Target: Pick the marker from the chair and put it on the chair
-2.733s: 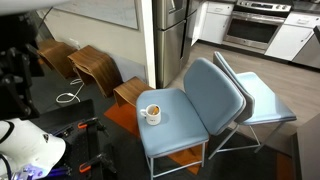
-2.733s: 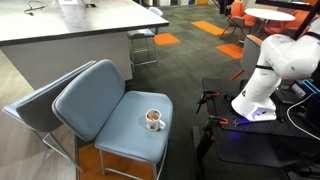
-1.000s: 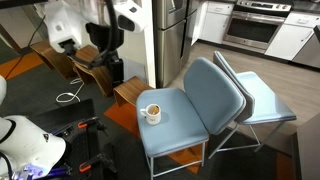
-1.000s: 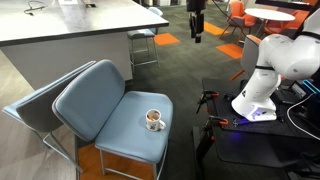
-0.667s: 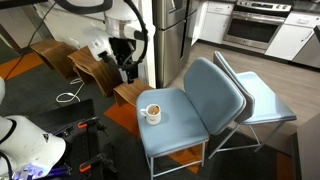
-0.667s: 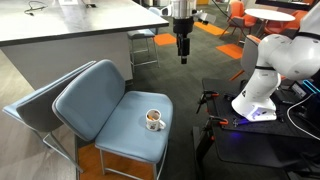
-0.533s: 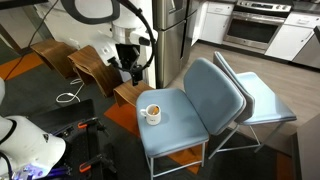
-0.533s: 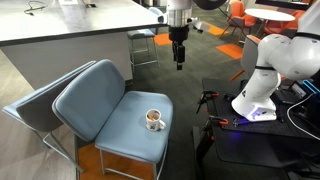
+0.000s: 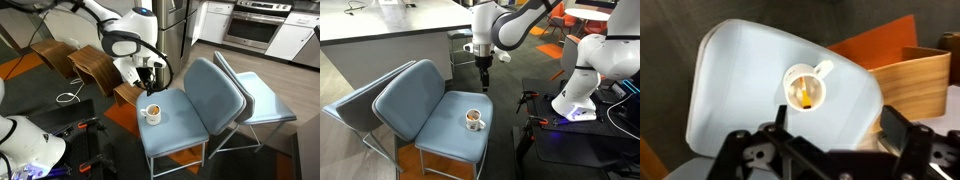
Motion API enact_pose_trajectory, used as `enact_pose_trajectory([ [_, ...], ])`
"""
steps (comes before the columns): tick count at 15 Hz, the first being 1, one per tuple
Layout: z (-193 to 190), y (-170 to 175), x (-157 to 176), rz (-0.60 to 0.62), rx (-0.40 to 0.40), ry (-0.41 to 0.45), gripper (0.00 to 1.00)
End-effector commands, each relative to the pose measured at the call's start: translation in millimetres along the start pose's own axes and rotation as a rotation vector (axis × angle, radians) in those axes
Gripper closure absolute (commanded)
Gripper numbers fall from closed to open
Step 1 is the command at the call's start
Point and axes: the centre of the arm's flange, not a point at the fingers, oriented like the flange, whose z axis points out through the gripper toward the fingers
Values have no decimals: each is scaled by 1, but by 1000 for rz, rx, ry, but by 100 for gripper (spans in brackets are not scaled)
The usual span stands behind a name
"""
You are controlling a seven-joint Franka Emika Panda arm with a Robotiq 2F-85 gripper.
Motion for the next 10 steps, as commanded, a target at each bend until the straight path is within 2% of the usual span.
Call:
enact_pose_trajectory([
  [1, 34, -1, 25, -6, 48, 16, 0],
  [5, 74, 1, 47, -22, 62, -13, 0],
  [6, 81, 2, 50, -40, 61, -49, 0],
  [7, 74, -3, 36, -12, 44, -32, 0],
  [10, 87, 0, 45, -23, 50, -45, 0],
])
